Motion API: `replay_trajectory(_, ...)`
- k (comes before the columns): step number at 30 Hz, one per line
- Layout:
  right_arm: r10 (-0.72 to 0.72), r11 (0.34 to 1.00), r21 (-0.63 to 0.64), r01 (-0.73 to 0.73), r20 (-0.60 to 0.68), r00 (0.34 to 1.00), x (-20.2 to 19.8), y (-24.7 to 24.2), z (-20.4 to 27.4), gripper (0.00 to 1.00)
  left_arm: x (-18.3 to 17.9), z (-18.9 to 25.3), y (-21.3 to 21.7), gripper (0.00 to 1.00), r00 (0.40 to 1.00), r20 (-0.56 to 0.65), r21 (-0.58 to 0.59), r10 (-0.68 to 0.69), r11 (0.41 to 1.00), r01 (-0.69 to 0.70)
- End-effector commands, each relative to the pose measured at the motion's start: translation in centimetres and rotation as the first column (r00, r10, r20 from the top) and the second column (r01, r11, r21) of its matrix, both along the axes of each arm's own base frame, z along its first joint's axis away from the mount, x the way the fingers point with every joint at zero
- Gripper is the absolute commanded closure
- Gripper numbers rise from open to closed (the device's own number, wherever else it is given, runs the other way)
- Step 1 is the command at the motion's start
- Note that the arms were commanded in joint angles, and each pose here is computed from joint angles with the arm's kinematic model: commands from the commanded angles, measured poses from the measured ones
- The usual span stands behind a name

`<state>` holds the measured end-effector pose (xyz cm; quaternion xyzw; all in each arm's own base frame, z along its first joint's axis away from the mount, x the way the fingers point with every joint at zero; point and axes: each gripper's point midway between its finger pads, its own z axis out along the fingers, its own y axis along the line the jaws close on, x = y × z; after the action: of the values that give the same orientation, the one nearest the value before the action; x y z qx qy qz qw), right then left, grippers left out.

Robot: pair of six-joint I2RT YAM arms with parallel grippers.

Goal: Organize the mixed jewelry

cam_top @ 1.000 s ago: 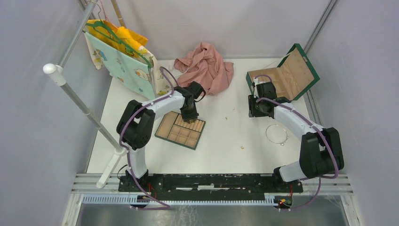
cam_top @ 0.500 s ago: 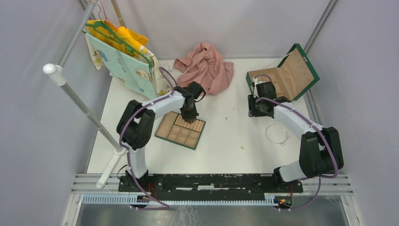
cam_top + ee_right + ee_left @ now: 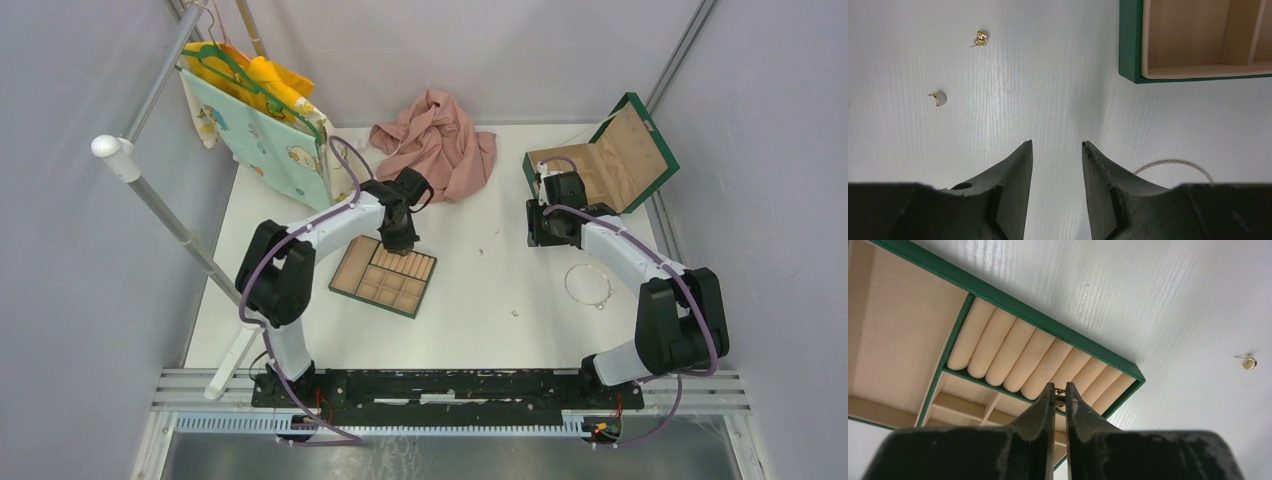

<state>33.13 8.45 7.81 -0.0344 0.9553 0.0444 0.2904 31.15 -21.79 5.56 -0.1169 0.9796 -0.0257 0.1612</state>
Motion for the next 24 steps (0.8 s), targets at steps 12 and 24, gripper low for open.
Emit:
replay_trajectory(12, 0.0, 0.999, 0.039, -0.002, 0.054, 0.999, 1.1, 0.7, 1.3, 0.53, -3.3, 0.5, 7.2, 0.91, 1.0, -0.005, 0.09, 0.025, 0.996, -0.025)
replay_trajectory(24, -0.018, 0.999, 0.042, 0.016, 0.063, 0.998, 0.0, 0.3, 1.4, 0.53, -2.5, 0.8, 6.8, 0.63, 0.999, 0.029, 0.084, 0.041, 0.995, -0.043)
